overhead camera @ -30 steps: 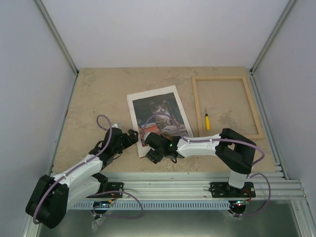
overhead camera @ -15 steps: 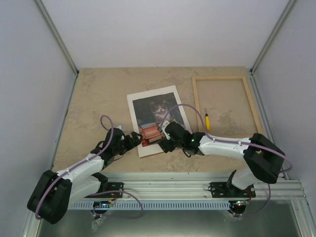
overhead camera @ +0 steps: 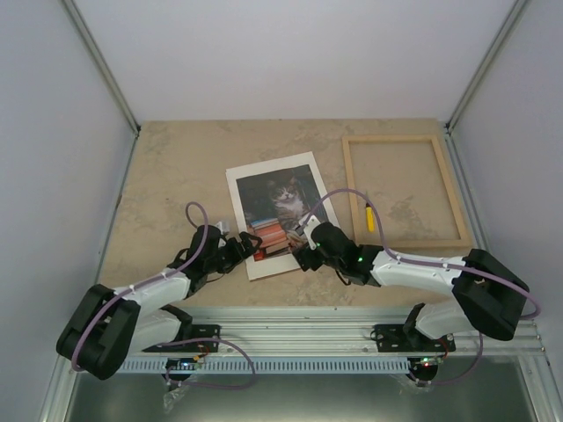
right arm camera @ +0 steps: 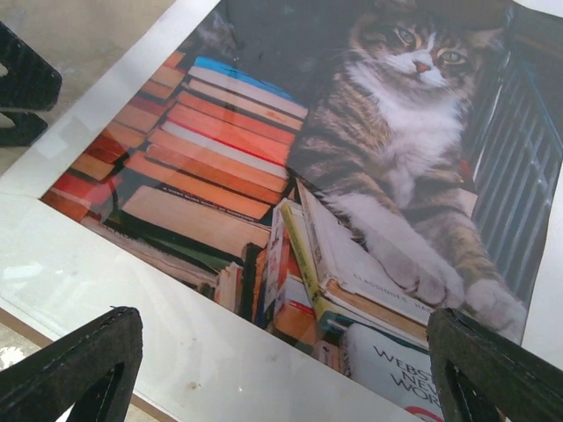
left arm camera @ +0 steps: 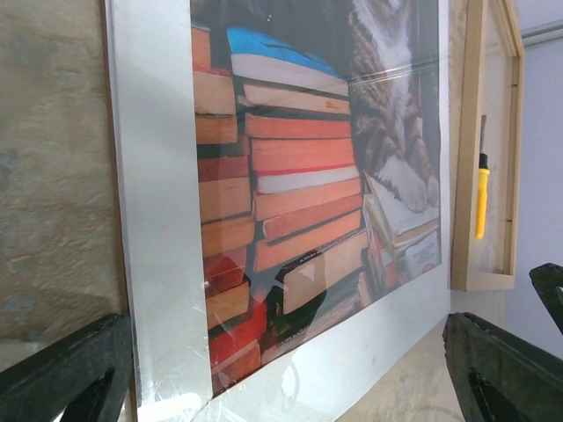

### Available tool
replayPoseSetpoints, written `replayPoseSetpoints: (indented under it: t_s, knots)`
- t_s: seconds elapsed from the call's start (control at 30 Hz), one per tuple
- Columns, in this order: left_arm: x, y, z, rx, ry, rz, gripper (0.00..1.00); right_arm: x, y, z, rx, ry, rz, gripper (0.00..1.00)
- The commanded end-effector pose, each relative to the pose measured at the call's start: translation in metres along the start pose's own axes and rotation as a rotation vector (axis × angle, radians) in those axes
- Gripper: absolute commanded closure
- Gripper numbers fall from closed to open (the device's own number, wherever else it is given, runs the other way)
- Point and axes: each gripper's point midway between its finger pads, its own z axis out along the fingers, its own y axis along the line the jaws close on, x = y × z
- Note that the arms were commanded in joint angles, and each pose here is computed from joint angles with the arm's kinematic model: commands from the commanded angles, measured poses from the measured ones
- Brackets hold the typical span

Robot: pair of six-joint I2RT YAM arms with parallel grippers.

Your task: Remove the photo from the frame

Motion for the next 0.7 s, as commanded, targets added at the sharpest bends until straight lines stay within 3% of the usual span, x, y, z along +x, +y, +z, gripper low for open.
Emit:
replayPoseSetpoints:
  t_s: [0.0, 0.67]
  knots:
    - [0.014, 0.005, 0.003, 0.007, 0.068, -0.053, 0.02, -0.011, -0.002, 0.000, 0.008, -0.048, 0.012, 0.11]
    - [0.000, -0.027, -0.004, 0.109, 0.031, -0.044, 0.05, -0.005, 0.020, 0.006, -0.108, -0.033, -0.058, 0.11]
